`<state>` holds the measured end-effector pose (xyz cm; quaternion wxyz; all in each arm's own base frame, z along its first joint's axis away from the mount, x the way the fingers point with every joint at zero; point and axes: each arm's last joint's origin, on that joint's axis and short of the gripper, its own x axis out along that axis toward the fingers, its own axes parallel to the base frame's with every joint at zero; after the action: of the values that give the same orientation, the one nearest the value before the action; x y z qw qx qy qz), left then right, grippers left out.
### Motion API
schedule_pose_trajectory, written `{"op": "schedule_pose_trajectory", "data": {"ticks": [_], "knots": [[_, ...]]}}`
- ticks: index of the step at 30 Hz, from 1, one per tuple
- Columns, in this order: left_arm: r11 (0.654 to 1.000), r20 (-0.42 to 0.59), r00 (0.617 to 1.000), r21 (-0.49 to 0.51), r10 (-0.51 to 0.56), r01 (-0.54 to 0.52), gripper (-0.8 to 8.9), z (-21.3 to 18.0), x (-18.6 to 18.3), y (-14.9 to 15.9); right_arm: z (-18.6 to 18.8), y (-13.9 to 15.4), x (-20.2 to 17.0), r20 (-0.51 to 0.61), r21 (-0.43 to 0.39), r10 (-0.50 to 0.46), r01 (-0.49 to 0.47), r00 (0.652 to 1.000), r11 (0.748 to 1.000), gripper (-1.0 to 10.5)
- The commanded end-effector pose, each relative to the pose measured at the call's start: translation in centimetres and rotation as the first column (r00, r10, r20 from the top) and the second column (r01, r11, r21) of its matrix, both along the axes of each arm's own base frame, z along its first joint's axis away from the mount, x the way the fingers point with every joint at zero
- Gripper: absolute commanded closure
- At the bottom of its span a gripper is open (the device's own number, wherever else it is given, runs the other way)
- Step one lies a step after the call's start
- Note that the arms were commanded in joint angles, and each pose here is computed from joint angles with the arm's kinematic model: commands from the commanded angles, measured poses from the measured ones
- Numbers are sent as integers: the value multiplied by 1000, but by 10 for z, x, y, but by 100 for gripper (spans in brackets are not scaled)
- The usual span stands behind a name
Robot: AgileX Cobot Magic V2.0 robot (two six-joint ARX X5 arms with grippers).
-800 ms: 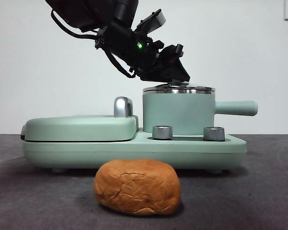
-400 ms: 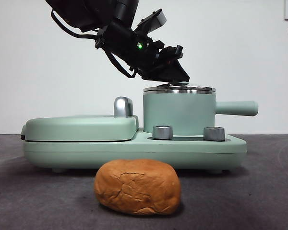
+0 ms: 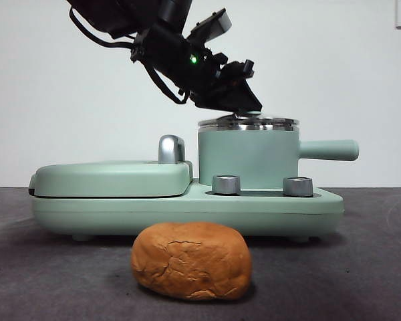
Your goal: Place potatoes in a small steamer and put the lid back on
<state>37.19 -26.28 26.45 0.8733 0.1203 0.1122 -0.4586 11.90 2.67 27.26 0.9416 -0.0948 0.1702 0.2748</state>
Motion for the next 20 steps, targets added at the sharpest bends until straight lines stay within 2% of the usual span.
{"op": "schedule_pose_trajectory", "data": {"ticks": [1, 11, 15, 20], "knots": [[999, 76, 997, -43, 7, -4, 798, 30, -5, 4, 6, 0, 0, 13, 12, -3, 2, 1000, 1000, 714], [995, 17, 1000, -98, -12, 13, 798, 56, -18, 16, 6, 0, 0, 12, 13, -2, 2, 1000, 1000, 714], [988, -25, 998, -146, -56, 52, 798, 69, -23, 26, 6, 0, 0, 11, 13, -1, 1, 1000, 1000, 714], [989, -43, 998, -146, -43, 36, 798, 82, -29, 45, 5, 1, -1, -1, 13, 4, -4, 1000, 1000, 714]]}}
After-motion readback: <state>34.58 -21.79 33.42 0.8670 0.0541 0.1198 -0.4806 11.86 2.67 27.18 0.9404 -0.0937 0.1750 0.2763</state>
